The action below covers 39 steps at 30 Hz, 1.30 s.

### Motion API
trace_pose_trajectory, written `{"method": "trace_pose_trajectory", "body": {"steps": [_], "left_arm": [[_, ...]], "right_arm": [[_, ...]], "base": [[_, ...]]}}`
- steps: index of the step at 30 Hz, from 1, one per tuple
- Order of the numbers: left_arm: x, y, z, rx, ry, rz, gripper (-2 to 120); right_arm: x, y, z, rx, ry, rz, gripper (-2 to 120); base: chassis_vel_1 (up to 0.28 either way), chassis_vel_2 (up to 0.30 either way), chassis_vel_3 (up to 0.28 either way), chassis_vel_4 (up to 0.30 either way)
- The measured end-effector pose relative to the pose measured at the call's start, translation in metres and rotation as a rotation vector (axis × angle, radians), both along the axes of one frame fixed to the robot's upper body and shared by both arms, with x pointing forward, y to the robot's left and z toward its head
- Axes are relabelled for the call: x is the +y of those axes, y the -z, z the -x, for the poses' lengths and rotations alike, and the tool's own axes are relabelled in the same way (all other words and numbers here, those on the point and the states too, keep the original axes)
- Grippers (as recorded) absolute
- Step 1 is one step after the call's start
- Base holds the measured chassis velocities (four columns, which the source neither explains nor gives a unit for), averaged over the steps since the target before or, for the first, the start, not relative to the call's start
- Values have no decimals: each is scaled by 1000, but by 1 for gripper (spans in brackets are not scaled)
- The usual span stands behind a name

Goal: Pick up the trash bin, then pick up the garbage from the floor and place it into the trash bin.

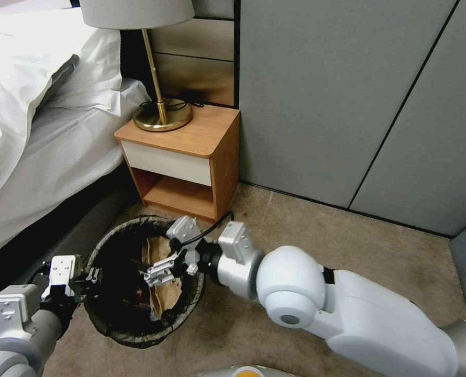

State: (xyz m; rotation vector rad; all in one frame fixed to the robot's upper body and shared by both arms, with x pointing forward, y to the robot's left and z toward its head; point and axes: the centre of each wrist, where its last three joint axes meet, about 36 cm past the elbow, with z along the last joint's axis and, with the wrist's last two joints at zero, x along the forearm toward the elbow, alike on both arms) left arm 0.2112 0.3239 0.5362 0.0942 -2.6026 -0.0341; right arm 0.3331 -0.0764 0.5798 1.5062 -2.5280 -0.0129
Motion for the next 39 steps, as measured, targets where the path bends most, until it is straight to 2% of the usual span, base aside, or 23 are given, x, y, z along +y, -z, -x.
{"method": "trace_pose_trajectory", "body": {"steps": [2, 3, 6, 7, 9, 11, 13, 17, 19, 21, 22, 25, 27, 30, 33, 39], "left_arm": [[0, 0, 0, 0, -1, 1, 1], [0, 0, 0, 0, -2, 1, 1], [0, 0, 0, -1, -3, 1, 1], [0, 0, 0, -2, -4, 1, 1], [0, 0, 0, -2, -5, 2, 1], [0, 0, 0, -3, -6, 3, 1], [0, 0, 0, -3, -6, 2, 1], [0, 0, 1, -2, -10, 1, 1], [0, 0, 1, -2, -10, 1, 1], [1, 0, 1, -1, -13, 2, 1], [1, 0, 1, -1, -13, 2, 1], [1, 0, 2, 0, -17, -1, 1], [2, 0, 2, 0, -17, -1, 1], [2, 0, 2, -1, -19, 0, 1], [2, 1, 3, 1, -26, 4, 1], [2, 1, 5, -1, -43, 7, 1]], "right_arm": [[-4, -1, 1, -13, 13, -21, 100], [-16, -3, 3, -73, 60, -76, 100], [-25, -3, 3, -130, 104, -109, 100], [-37, -3, 5, -190, 160, -135, 100], [-42, -3, 5, -210, 186, -142, 100], [-58, 3, 7, -251, 273, -149, 100], [-62, 4, 7, -259, 293, -147, 100], [-97, 20, 8, -331, 472, -97, 100], [-100, 22, 9, -332, 485, -92, 100], [-119, 39, 19, -328, 576, -58, 100], [-119, 39, 19, -328, 576, -58, 100], [-141, 67, 42, -352, 700, 8, 100], [-146, 72, 47, -364, 722, 24, 100], [-164, 98, 72, -373, 811, 77, 100], [-168, 110, 90, -351, 858, 79, 100], [-164, 120, 103, -364, 894, 69, 100]], "base": [[0, 0, 0, 0], [0, 0, 0, 0], [0, 0, 0, 0], [0, 0, 0, 0], [0, 0, 0, 0], [0, 0, 0, 0], [0, 0, 0, 0], [0, 0, 0, 0], [0, 0, 0, 0], [0, 0, 0, 0], [0, 0, 0, 0], [0, 0, 0, 0], [0, 0, 0, 0], [0, 0, 0, 0], [0, 0, 0, 0], [0, 0, 0, 0]]}}
